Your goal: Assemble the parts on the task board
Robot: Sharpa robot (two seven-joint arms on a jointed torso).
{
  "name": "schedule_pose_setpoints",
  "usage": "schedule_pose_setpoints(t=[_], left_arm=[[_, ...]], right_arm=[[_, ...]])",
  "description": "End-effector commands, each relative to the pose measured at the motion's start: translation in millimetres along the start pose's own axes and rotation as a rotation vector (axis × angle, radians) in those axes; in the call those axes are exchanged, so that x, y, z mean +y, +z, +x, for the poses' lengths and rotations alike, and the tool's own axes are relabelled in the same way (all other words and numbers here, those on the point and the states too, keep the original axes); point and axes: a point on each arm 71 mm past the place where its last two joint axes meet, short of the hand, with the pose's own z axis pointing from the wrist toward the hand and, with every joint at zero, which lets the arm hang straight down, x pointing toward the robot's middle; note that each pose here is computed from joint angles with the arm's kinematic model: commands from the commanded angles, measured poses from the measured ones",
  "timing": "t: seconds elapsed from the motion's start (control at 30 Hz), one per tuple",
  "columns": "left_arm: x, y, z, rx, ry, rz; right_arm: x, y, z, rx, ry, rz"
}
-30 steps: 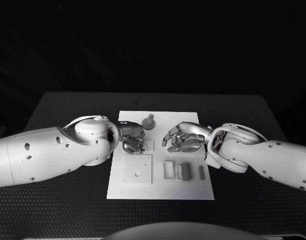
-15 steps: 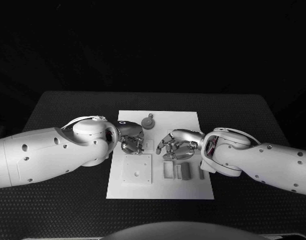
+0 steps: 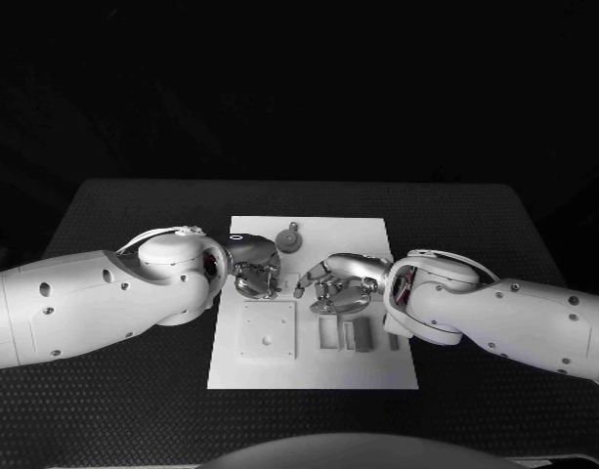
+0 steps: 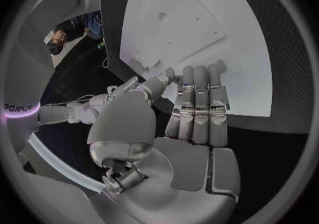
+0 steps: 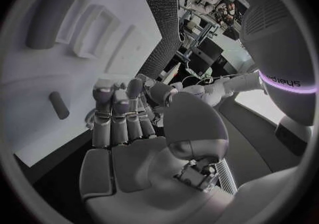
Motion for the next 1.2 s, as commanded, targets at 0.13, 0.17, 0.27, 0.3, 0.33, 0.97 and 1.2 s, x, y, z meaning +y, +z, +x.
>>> schedule_pose_setpoints(t=[0.13, 0.17, 0.27, 0.3, 0.33, 0.97, 1.2], left_arm=[[-0.3, -0.6, -7.7, -0.108, -0.088, 0.014], [-0.1, -0.7, -8.0, -0.111, -0.096, 0.013], [0.6, -1.1, -8.1, -0.114, -0.108, 0.013], [0.6, -1.2, -8.1, -0.113, -0.111, 0.013], [0.7, -1.2, -8.1, -0.113, -0.112, 0.013], [-1.1, -1.4, -7.4, -0.105, -0.115, 0.029], [-1.5, -1.3, -7.0, -0.099, -0.114, 0.032]], right_arm=[[0.7, 3.2, 1.1, 0.004, -0.021, 0.005], [0.7, 3.3, 1.1, 0.004, -0.021, 0.005], [0.1, 3.5, 0.6, -0.001, -0.024, 0.008], [0.1, 3.6, 0.5, -0.003, -0.024, 0.008], [0.1, 3.6, 0.4, -0.005, -0.026, 0.009], [3.4, 5.5, -2.3, -0.058, -0.067, 0.014], [3.6, 7.8, 1.6, -0.009, -0.100, 0.035]])
